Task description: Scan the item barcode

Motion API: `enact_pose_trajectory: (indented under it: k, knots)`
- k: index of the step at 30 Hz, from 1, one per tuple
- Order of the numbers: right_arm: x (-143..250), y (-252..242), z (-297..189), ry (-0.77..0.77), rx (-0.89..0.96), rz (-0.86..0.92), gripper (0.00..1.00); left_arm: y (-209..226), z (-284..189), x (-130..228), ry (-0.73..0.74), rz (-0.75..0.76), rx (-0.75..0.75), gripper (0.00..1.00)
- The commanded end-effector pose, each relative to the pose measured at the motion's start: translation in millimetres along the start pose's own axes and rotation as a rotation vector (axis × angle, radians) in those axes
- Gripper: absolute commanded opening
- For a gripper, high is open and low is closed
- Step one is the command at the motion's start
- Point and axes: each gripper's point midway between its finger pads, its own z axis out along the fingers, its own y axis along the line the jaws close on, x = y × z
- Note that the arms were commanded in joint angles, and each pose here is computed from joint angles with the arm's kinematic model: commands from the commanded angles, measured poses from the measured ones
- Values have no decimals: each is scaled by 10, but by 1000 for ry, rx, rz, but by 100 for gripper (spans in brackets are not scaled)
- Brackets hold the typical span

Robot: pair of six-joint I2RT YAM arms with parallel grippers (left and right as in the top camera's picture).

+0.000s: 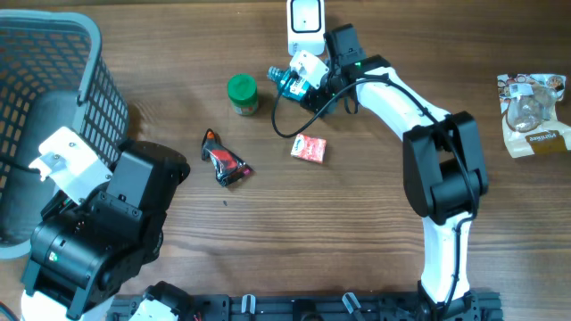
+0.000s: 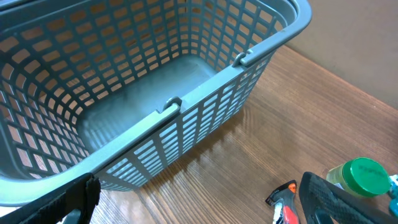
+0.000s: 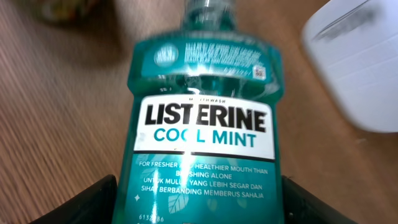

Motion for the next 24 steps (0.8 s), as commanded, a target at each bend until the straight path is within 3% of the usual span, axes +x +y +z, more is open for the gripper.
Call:
enact_pose_trajectory:
  k: [1, 5, 14, 22, 24]
  knots:
    - [-354, -100, -339, -116, 34, 27, 35, 31, -7, -31, -18, -7, -9, 100]
    - [-468, -125, -354, -167, 35, 45, 34, 36, -7, -29, -18, -5, -10, 100]
    - [-241, 12, -327, -77, -21, 60, 34, 36, -7, -29, -18, -5, -10, 100]
    - [315, 238, -210, 112, -63, 103, 33, 65, -7, -12, -12, 11, -20, 100]
    - [319, 240, -205, 112, -63, 102, 56, 70, -7, -10, -11, 13, -22, 100]
